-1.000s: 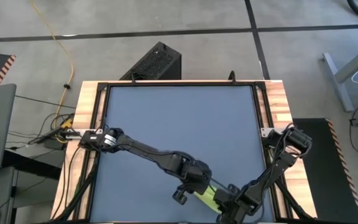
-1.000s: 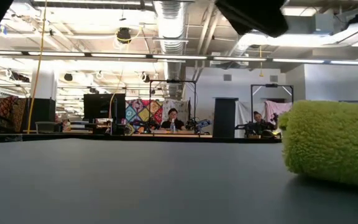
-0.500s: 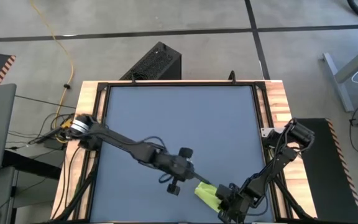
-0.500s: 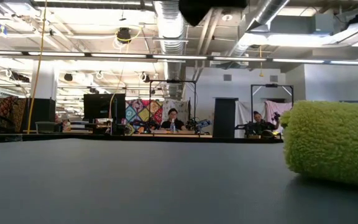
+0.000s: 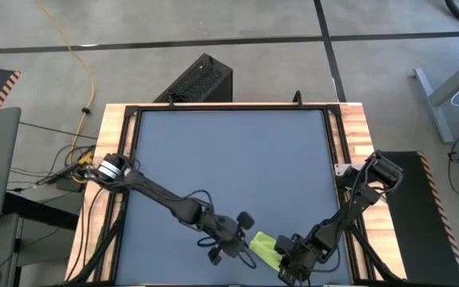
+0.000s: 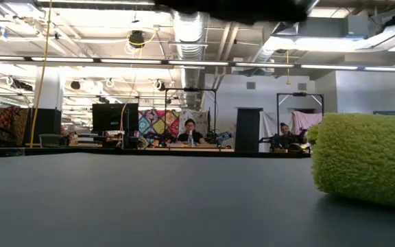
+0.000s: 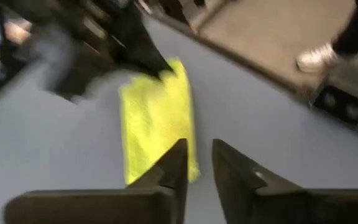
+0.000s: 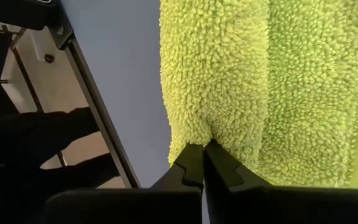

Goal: Roll towel
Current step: Roll the green towel

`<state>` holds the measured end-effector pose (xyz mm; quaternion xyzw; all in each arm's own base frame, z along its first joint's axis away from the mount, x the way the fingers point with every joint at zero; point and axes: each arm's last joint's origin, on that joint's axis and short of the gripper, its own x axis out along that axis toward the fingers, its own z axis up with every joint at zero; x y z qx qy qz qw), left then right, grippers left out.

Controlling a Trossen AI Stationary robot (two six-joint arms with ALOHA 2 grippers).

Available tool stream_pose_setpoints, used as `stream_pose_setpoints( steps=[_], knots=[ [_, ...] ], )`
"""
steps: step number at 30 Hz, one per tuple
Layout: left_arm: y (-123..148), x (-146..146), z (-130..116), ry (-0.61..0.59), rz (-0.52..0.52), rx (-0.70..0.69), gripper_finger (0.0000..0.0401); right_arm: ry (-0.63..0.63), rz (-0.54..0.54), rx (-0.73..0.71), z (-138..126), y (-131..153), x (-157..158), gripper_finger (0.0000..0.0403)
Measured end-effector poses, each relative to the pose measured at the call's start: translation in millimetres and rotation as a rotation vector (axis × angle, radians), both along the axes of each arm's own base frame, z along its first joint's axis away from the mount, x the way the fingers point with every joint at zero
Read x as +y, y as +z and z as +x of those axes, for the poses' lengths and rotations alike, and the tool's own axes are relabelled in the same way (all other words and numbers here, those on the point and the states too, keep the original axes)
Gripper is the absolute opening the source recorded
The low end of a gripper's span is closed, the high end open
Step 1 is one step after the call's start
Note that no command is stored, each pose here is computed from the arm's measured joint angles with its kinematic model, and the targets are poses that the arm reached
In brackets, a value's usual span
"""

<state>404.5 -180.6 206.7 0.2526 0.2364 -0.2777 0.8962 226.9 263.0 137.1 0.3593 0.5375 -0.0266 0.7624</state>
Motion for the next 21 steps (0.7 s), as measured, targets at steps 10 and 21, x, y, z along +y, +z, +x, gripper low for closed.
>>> stream_pose_setpoints(
  steps=[10,21],
  knots=[
    [-21.8,-27.6,12.8,-0.058,0.054,0.031,0.0178,0.003,0.004,0.001,1.4,-0.2,-0.9,0.0019],
    [-41.0,-22.2,20.8,0.026,0.114,0.044,0.0184,0.010,0.024,-0.013,2.8,1.0,0.7,0.0019]
  ],
)
